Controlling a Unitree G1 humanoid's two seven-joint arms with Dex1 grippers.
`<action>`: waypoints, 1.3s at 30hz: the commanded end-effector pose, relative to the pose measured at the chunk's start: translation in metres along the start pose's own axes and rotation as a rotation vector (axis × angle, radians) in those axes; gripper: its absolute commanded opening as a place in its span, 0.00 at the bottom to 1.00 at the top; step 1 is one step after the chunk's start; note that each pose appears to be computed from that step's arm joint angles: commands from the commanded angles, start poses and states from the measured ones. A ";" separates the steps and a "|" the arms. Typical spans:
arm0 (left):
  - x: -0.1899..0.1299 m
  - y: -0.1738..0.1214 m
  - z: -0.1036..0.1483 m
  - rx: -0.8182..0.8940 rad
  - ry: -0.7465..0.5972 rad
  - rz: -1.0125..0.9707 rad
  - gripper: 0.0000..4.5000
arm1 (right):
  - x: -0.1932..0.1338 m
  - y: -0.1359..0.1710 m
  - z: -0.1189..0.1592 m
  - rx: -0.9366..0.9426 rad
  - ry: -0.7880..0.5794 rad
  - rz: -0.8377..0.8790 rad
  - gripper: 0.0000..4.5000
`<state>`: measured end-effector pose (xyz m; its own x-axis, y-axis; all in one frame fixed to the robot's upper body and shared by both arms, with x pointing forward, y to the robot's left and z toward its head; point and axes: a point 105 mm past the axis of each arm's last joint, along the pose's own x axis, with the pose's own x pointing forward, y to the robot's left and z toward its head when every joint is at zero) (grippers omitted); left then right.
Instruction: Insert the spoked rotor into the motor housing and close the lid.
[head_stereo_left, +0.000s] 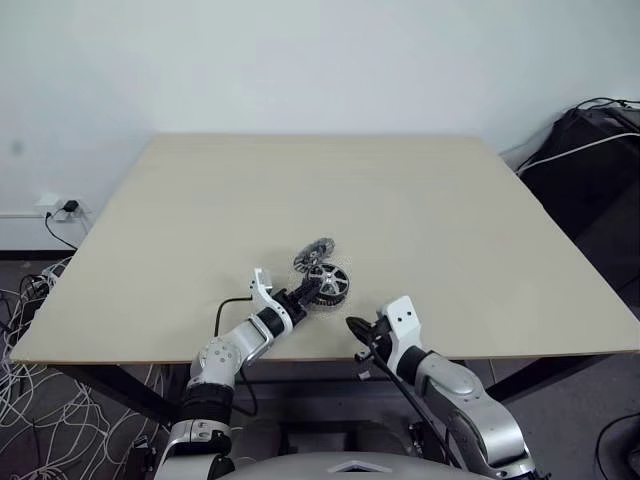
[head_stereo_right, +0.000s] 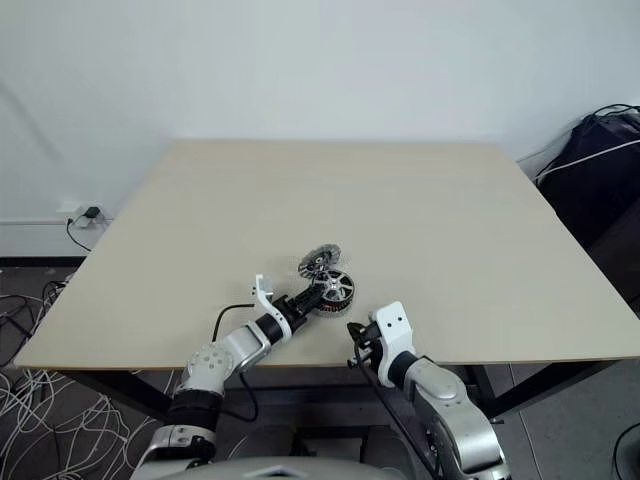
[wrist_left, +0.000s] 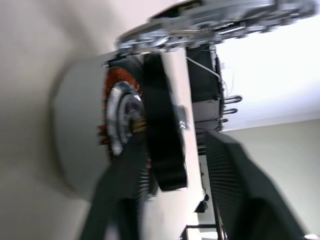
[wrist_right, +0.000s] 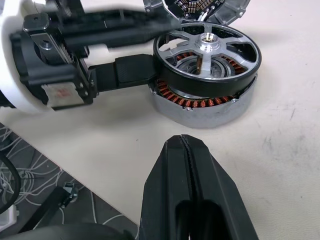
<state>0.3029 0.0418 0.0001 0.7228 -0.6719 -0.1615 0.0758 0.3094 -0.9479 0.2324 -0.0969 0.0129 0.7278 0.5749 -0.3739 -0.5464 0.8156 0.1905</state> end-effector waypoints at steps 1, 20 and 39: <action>0.011 -0.018 -0.023 -0.084 0.007 -0.066 0.74 | 0.000 0.003 0.016 -0.027 -0.060 0.011 0.00; -0.037 -0.018 0.009 0.052 -0.089 -0.017 0.81 | 0.005 0.005 0.016 -0.025 -0.063 0.026 0.00; -0.045 -0.030 0.003 0.476 -0.140 -0.076 0.59 | 0.026 -0.024 0.062 -0.086 -0.211 -0.183 0.00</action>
<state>0.2686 0.0656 0.0263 0.7868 -0.6128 -0.0735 0.3603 0.5527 -0.7515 0.2814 -0.0947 0.0439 0.8569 0.4569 -0.2387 -0.4489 0.8890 0.0899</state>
